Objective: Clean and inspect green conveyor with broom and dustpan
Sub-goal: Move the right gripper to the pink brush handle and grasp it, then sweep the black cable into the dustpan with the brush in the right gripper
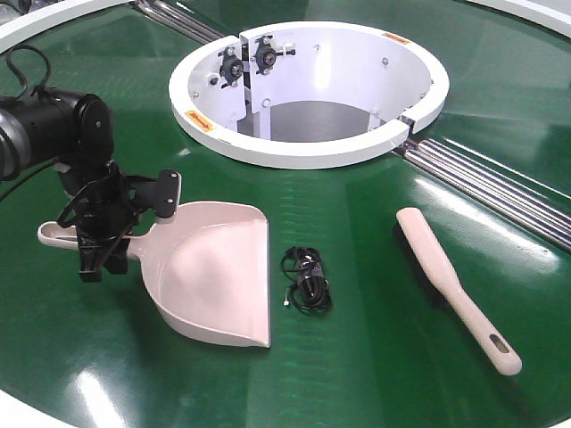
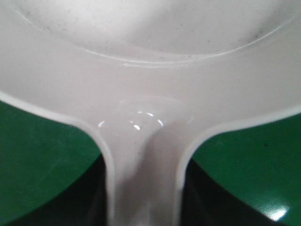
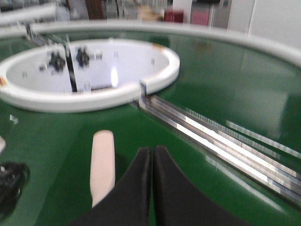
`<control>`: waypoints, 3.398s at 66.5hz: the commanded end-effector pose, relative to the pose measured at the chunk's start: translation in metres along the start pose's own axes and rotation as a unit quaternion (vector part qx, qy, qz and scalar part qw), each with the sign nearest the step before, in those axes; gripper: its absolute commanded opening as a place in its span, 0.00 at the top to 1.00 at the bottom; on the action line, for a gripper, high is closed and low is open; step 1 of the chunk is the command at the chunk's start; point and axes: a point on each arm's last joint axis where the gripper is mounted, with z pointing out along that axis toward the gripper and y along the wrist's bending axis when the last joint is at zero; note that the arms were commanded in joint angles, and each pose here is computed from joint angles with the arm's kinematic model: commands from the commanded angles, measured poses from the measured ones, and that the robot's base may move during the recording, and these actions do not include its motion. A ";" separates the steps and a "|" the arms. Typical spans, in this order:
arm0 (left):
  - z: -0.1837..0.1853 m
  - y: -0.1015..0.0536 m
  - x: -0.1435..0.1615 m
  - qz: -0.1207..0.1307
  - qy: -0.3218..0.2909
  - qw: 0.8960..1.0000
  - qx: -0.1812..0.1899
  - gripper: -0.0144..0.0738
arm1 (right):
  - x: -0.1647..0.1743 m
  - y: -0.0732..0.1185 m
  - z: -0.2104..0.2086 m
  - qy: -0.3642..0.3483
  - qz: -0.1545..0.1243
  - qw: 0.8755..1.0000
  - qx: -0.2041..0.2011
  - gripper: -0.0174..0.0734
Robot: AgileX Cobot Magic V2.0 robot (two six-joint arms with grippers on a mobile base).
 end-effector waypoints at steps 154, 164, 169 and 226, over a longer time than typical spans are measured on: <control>-0.031 -0.003 0.001 -0.003 -0.011 0.999 -0.029 0.83 | 0.015 0.066 0.255 0.643 -0.110 0.754 -0.077 0.32; -0.031 -0.003 0.001 -0.003 -0.011 0.999 -0.029 0.83 | 0.024 0.067 0.259 0.655 -0.105 0.745 -0.071 0.50; -0.031 -0.003 0.001 -0.003 -0.011 0.999 -0.029 0.83 | 0.026 0.067 0.260 0.657 -0.106 0.743 -0.072 0.62; -0.031 -0.003 0.001 -0.003 -0.011 0.999 -0.029 0.83 | -0.048 0.061 0.204 0.601 -0.054 0.794 -0.072 0.81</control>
